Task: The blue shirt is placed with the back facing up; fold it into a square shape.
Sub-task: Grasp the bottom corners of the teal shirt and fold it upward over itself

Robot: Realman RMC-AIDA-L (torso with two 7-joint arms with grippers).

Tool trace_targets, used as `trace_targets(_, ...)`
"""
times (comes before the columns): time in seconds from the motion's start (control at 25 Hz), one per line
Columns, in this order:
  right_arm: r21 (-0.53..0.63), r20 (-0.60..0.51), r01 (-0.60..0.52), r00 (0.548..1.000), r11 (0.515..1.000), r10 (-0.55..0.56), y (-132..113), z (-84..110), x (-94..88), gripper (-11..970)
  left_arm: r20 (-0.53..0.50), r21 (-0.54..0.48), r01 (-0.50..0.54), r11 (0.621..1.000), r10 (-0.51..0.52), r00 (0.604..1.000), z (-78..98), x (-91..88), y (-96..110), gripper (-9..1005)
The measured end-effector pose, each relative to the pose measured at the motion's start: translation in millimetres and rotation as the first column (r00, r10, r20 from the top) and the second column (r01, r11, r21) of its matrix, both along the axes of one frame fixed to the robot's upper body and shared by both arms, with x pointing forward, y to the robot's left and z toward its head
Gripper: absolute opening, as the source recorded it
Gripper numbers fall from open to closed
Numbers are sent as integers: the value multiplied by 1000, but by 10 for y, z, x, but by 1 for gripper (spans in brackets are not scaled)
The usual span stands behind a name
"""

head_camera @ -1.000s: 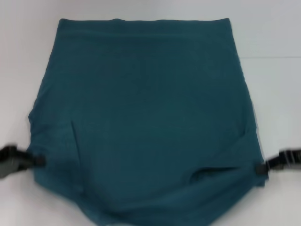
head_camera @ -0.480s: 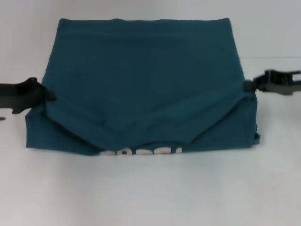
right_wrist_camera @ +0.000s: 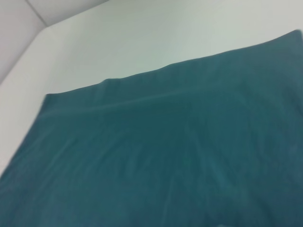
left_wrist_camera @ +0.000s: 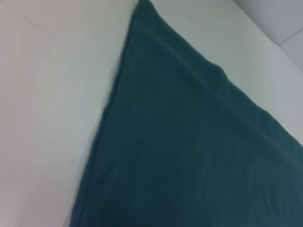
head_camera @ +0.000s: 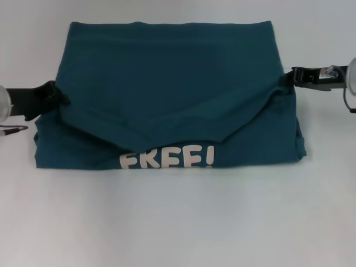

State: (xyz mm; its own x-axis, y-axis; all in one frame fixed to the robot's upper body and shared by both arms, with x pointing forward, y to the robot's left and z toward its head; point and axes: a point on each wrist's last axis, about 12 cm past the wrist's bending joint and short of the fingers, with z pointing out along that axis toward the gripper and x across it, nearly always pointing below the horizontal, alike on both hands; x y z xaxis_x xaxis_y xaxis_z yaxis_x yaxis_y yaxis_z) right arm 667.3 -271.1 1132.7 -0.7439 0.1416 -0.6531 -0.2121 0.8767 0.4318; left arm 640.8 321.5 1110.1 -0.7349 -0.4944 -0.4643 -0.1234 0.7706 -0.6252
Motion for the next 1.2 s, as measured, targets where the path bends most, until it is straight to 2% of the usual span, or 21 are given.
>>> trace_targets(0.36,-110,58,30,998,993,-24,192,-98,119,138,55,56,-41,998,38,998,77,177,-82,70)
trace_targets(0.84,-144,109,48,993,988,-32,292,-2,252,159,92,72,-76,995,69,993,161,318,-147,91)
trace_targets(1.2,-181,127,37,992,983,-14,372,23,312,174,122,115,-63,991,49,991,158,358,-202,108)
